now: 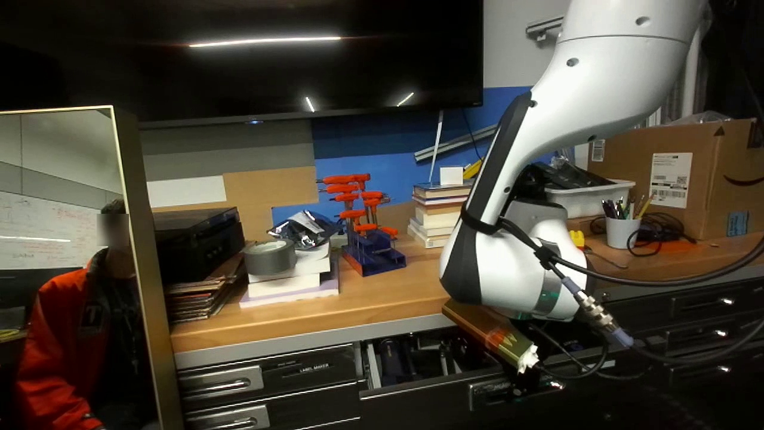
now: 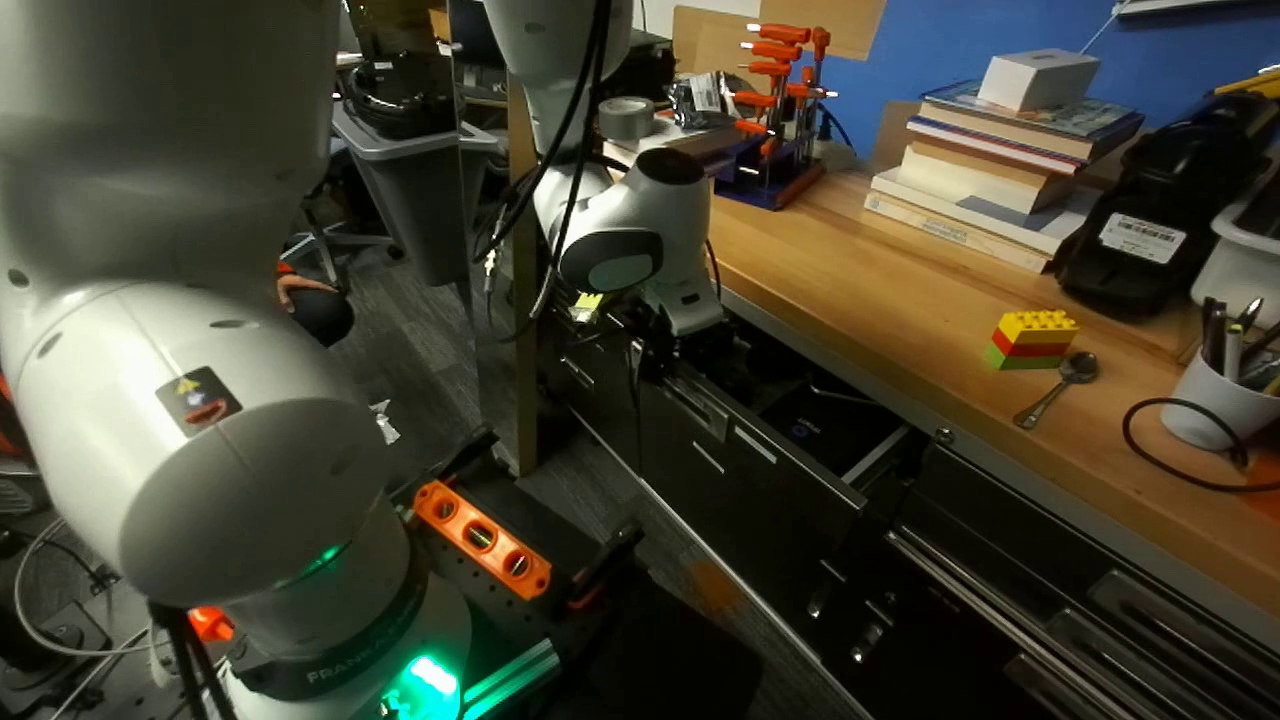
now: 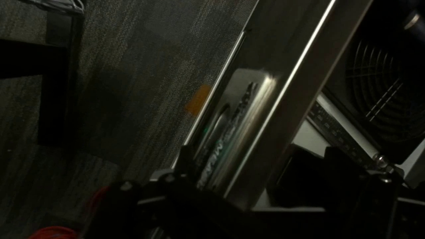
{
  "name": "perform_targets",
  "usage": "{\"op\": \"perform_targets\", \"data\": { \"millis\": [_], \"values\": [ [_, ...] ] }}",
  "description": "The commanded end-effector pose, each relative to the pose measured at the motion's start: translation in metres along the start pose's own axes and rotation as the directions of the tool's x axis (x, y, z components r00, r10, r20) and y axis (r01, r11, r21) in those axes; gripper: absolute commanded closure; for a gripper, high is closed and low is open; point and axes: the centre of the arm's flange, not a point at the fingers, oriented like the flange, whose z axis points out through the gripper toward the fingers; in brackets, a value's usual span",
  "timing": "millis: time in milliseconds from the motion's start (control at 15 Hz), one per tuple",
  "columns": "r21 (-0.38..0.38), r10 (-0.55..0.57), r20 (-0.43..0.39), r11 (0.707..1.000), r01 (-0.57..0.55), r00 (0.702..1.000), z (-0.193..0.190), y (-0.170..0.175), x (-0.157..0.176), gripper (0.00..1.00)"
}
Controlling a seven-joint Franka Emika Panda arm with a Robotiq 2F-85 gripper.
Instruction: Put the black objects in the drawer and close it
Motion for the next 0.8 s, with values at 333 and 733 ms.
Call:
{"op": "perform_targets", "data": {
  "millis": [333,733],
  "values": [
    [-0.072,-0.104,-0.261,0.993,0.088,0.96,-0.051,-0.017,-0.002,0.0],
    [-0.099,-0.139,-0.374,0.989,0.11,0.917,-0.084,-0.03,-0.009,0.0]
  ]
}}
